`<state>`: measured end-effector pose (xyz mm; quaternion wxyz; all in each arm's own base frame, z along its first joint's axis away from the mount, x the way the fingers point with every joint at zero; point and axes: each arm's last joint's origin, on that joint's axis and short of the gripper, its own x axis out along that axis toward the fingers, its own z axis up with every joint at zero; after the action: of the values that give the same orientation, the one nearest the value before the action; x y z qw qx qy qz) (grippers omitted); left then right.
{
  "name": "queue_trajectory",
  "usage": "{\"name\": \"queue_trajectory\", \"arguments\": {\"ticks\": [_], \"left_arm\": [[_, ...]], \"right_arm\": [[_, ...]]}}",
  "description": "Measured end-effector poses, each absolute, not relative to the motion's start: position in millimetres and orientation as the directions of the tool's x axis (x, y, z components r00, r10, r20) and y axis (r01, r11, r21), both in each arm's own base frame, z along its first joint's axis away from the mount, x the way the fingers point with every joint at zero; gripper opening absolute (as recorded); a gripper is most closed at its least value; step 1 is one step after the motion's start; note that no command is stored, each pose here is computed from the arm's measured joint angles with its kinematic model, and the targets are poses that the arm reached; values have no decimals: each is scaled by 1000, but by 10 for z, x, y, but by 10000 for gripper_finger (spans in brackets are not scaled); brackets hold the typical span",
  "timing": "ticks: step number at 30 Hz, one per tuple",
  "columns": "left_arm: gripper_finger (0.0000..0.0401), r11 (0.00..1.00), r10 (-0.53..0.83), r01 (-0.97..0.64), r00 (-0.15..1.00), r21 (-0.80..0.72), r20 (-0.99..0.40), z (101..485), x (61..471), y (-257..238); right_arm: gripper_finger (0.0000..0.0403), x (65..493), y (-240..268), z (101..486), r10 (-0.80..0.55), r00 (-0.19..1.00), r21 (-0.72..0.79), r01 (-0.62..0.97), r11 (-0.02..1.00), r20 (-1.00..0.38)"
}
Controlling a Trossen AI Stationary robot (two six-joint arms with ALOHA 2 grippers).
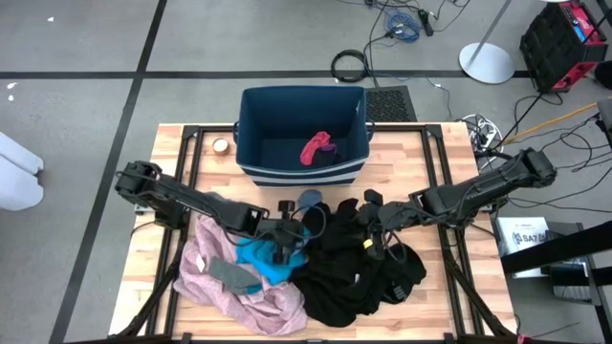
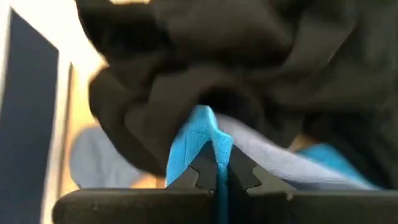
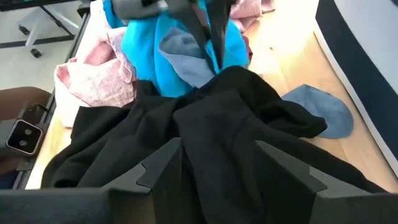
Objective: Sort clothes
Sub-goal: Put the blue shorts into the blue laundry bin
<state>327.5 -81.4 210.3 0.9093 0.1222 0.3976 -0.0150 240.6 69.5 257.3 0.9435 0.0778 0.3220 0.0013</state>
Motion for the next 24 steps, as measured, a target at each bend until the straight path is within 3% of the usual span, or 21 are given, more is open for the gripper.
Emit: {"name": "queue_trajectory", "arguments": {"ticks": [16,24], "left_arm": [[3,885,208,161,703,436,-680,3040,3363,-1003],[3,865,185,170,765,471,-617,3533,3324,-1141]], "right_arm": [[187,2533,740,2362,41,741,138,70,988,-671],[187,2584,758,2454,73,804,132,8,991,-590]]}}
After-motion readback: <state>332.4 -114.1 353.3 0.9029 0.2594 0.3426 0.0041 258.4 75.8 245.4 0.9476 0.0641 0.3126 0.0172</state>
